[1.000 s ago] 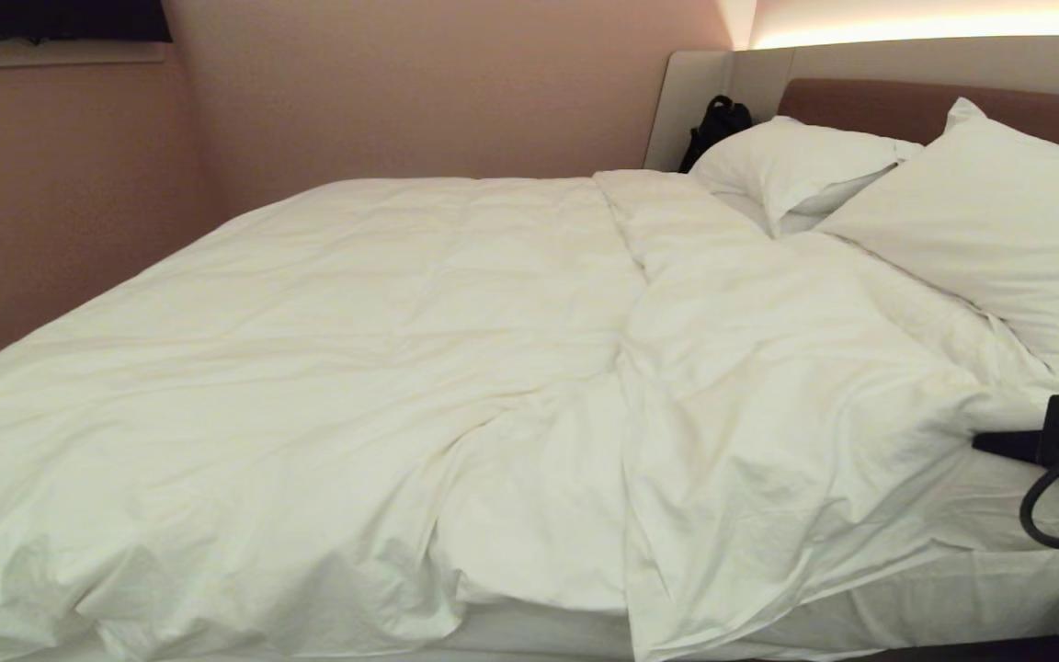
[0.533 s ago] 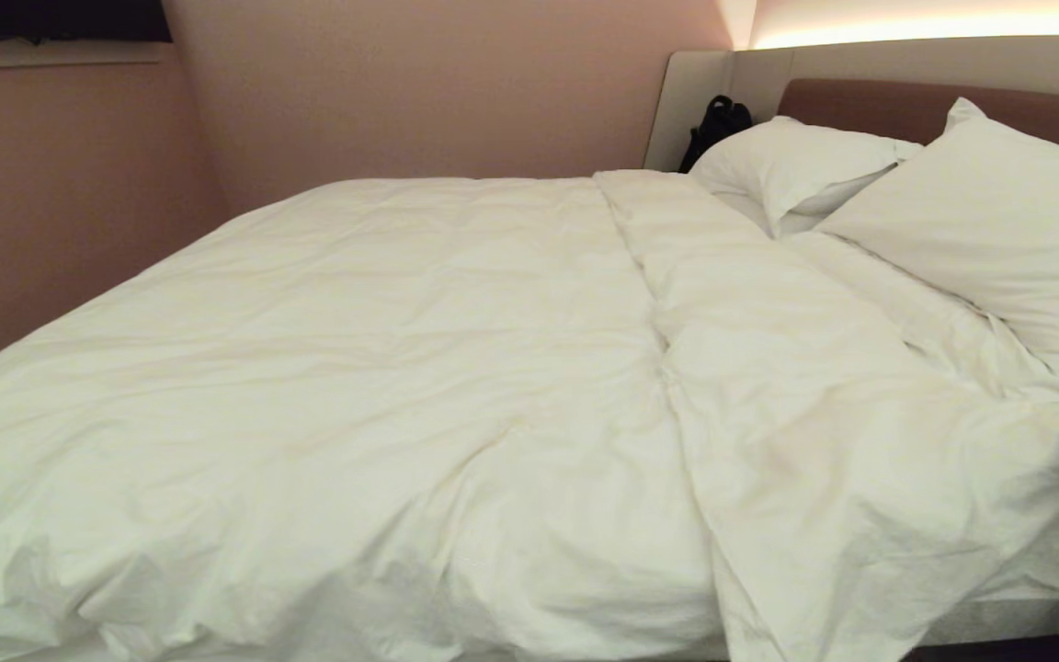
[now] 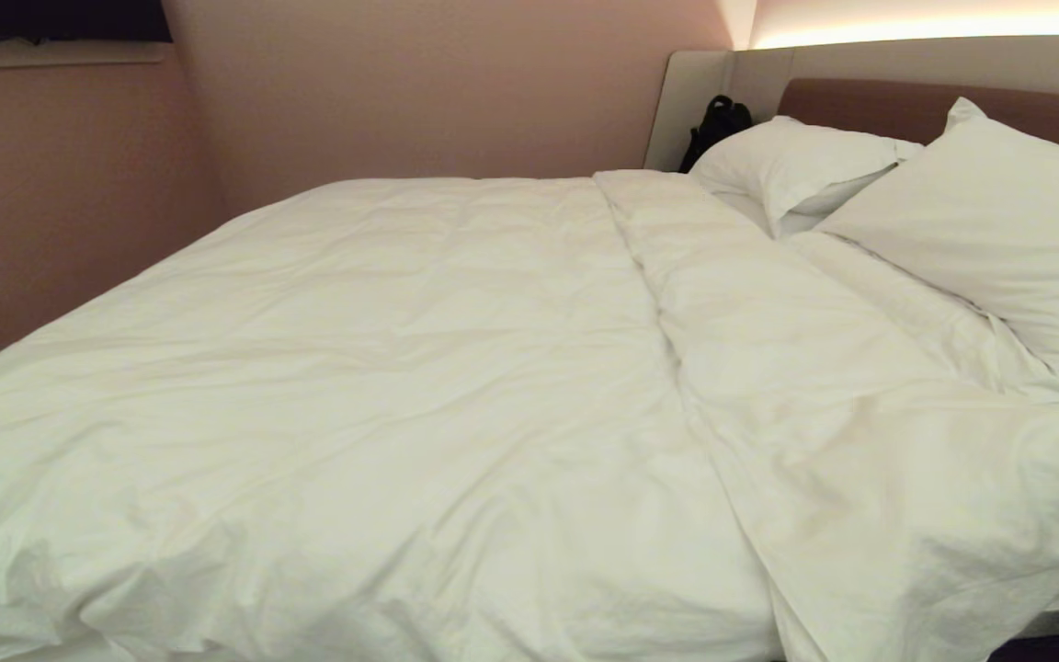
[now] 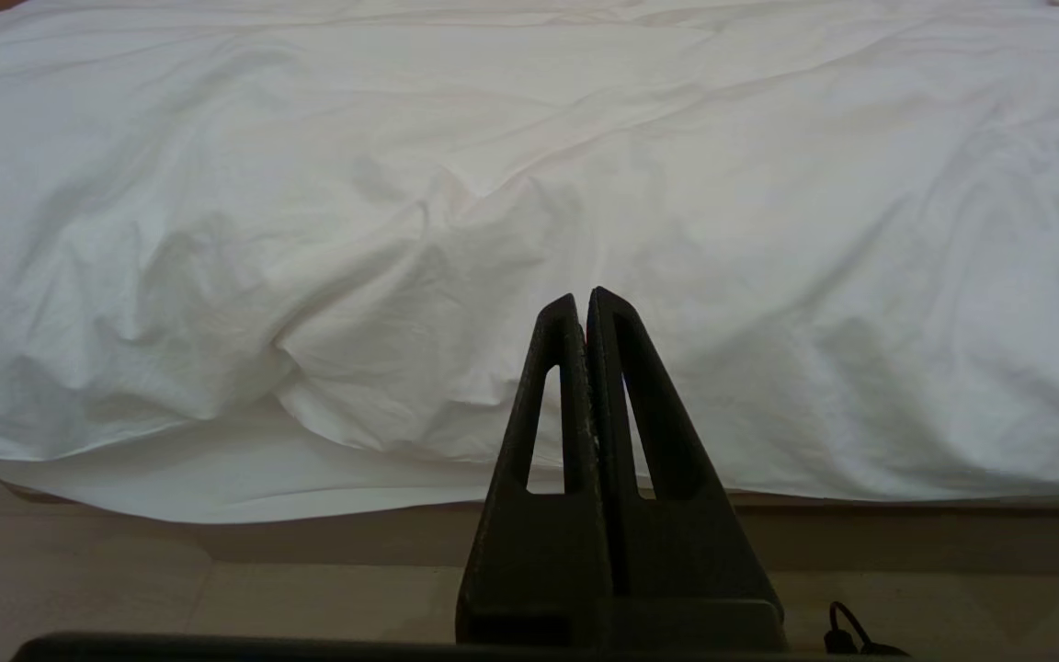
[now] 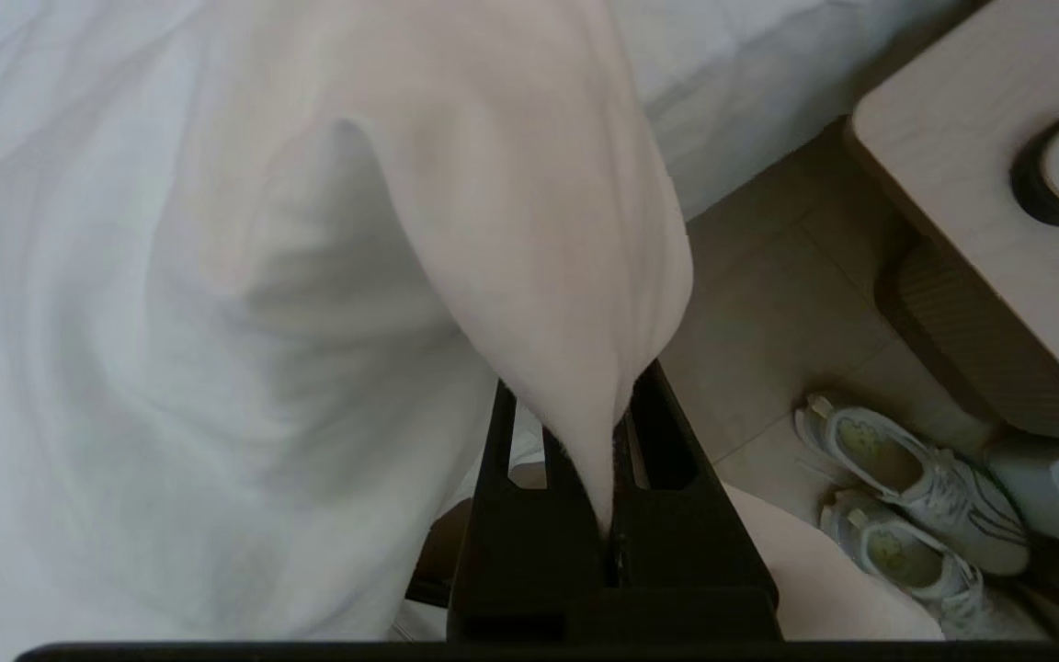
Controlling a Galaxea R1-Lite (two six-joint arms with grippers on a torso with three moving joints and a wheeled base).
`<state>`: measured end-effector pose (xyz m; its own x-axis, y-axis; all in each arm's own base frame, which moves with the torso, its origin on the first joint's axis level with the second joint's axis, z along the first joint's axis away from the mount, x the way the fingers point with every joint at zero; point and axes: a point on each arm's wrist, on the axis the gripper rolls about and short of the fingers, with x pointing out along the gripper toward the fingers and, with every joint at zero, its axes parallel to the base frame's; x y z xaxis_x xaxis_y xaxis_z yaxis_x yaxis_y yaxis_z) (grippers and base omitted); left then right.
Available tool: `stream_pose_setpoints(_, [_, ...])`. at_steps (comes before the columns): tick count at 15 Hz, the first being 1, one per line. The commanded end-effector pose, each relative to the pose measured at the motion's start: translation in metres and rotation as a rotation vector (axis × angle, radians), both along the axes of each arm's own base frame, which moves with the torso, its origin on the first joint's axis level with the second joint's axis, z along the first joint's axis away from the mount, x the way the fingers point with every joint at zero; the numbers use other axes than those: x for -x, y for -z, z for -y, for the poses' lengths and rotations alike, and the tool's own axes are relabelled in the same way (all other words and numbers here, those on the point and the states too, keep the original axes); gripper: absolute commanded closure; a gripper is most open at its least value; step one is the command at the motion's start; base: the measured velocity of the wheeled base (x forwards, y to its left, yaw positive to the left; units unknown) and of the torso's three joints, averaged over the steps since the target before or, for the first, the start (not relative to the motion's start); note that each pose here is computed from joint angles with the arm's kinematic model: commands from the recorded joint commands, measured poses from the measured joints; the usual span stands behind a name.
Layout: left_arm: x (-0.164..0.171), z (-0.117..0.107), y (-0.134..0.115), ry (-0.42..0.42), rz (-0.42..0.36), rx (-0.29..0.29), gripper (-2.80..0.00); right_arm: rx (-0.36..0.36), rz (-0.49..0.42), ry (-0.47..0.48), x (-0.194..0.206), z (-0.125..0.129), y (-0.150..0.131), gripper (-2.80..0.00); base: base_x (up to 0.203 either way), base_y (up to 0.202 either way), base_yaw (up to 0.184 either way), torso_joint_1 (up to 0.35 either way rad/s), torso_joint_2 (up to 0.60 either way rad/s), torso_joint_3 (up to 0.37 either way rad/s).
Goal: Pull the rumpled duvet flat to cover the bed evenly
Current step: Flatten the corners of the folded blanket
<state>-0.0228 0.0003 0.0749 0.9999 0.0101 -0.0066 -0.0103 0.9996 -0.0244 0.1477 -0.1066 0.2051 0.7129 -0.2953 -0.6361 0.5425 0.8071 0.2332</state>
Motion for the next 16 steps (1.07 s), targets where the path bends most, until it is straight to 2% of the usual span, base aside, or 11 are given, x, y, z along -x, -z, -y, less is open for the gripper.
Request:
stream_pose_setpoints(1, [0.000, 0.000, 0.000, -0.001, 0.000, 0.000, 0.00, -0.009, -0.023, 0.039, 0.003, 0.009, 0.005, 0.00, 0.000, 0.000, 0.000, 0.000, 0.00, 0.000])
stream_pose_setpoints(7, [0.000, 0.000, 0.000, -0.001, 0.000, 0.000, 0.00, 0.012, -0.035, 0.164, 0.013, 0.037, 0.009, 0.00, 0.000, 0.000, 0.000, 0.000, 0.00, 0.000])
stream_pose_setpoints(12, [0.000, 0.000, 0.000, -0.001, 0.000, 0.000, 0.00, -0.045, -0.096, 0.184, 0.015, 0.042, 0.029, 0.00, 0.000, 0.000, 0.000, 0.000, 0.00, 0.000])
stream_pose_setpoints(16, [0.000, 0.000, 0.000, -0.001, 0.000, 0.000, 0.00, -0.063, -0.125, 0.197, 0.012, 0.052, 0.039, 0.00, 0.000, 0.000, 0.000, 0.000, 0.00, 0.000])
